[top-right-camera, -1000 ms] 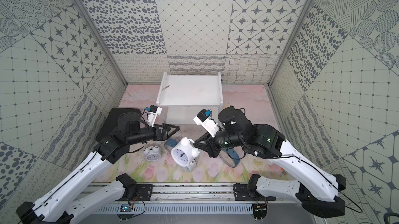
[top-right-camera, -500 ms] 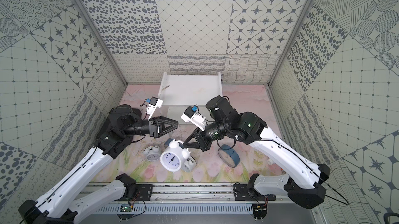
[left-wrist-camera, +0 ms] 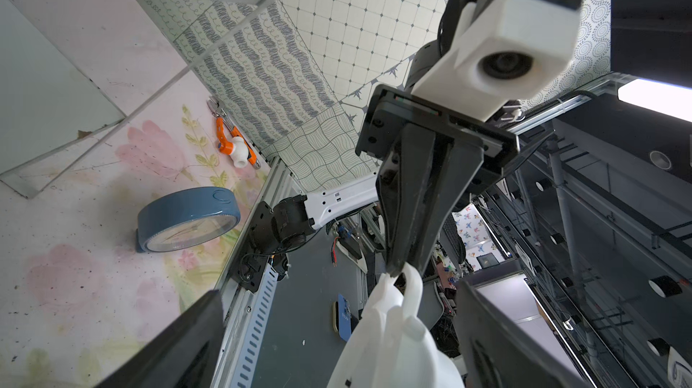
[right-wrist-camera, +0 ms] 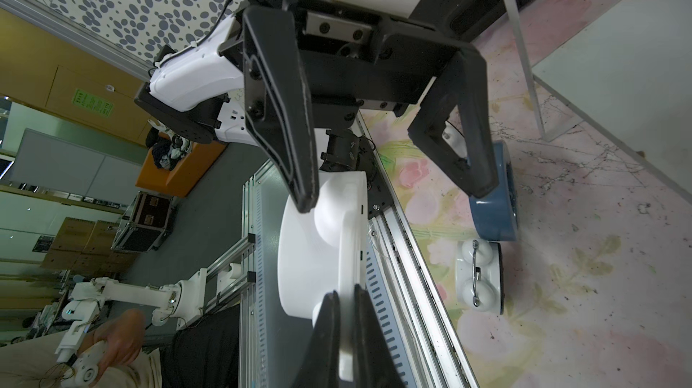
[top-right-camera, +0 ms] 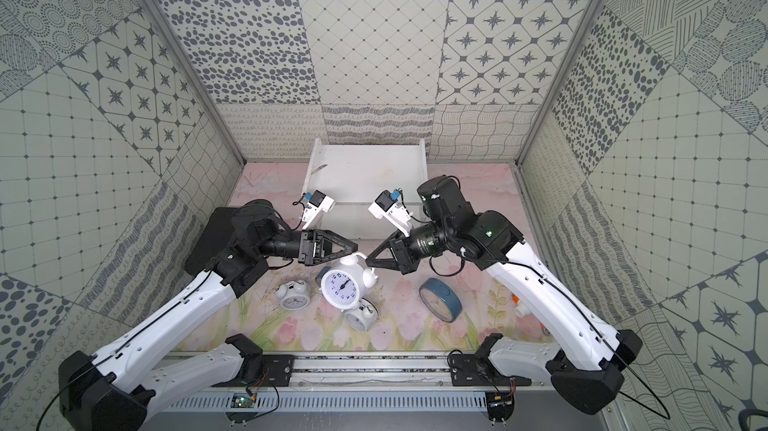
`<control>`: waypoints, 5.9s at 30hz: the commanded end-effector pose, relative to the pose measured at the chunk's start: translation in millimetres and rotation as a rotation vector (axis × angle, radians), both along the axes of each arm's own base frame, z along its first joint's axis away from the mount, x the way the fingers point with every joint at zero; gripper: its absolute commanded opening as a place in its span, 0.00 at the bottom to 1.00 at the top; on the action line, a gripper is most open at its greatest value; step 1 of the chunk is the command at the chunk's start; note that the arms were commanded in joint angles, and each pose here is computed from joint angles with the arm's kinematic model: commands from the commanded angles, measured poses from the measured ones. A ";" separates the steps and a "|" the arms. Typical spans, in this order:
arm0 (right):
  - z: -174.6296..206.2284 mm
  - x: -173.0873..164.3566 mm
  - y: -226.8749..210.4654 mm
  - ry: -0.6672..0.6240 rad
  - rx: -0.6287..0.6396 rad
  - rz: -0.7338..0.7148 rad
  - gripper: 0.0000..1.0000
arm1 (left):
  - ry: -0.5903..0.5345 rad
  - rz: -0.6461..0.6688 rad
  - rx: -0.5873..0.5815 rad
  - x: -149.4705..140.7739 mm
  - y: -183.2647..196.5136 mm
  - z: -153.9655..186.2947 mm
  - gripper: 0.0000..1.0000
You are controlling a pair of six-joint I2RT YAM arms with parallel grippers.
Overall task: Place the alarm clocks on the shelf by style
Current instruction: Place the alarm on the shelf.
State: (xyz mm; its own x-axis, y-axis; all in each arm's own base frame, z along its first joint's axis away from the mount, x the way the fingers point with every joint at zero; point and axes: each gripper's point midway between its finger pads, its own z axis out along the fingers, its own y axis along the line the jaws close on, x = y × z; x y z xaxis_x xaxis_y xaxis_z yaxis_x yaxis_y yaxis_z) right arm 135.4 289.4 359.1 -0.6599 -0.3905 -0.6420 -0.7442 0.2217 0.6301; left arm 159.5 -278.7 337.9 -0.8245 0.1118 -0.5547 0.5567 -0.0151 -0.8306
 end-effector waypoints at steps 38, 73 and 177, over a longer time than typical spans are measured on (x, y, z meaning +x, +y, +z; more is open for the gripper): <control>34.0 54.3 -6.7 -0.112 0.129 -0.151 0.10 | -0.048 0.047 -0.096 17.6 -8.2 11.4 0.28; 37.3 78.3 -18.2 -0.131 0.096 -0.227 0.44 | -0.047 0.114 -0.099 32.5 0.9 16.5 0.40; 130.5 168.9 48.5 -0.589 0.092 -0.147 0.35 | 0.112 1.551 0.608 91.1 225.7 -27.5 0.89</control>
State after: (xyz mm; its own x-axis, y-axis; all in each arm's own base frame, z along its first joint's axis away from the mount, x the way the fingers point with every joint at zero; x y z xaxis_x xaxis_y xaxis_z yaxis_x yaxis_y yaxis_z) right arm 298.3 329.8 502.5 -0.2830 -0.1704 -0.9439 -0.9151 0.3427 0.2125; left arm 268.1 -151.4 435.6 -0.3999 -0.7313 -0.5526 0.2786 0.4774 -0.8334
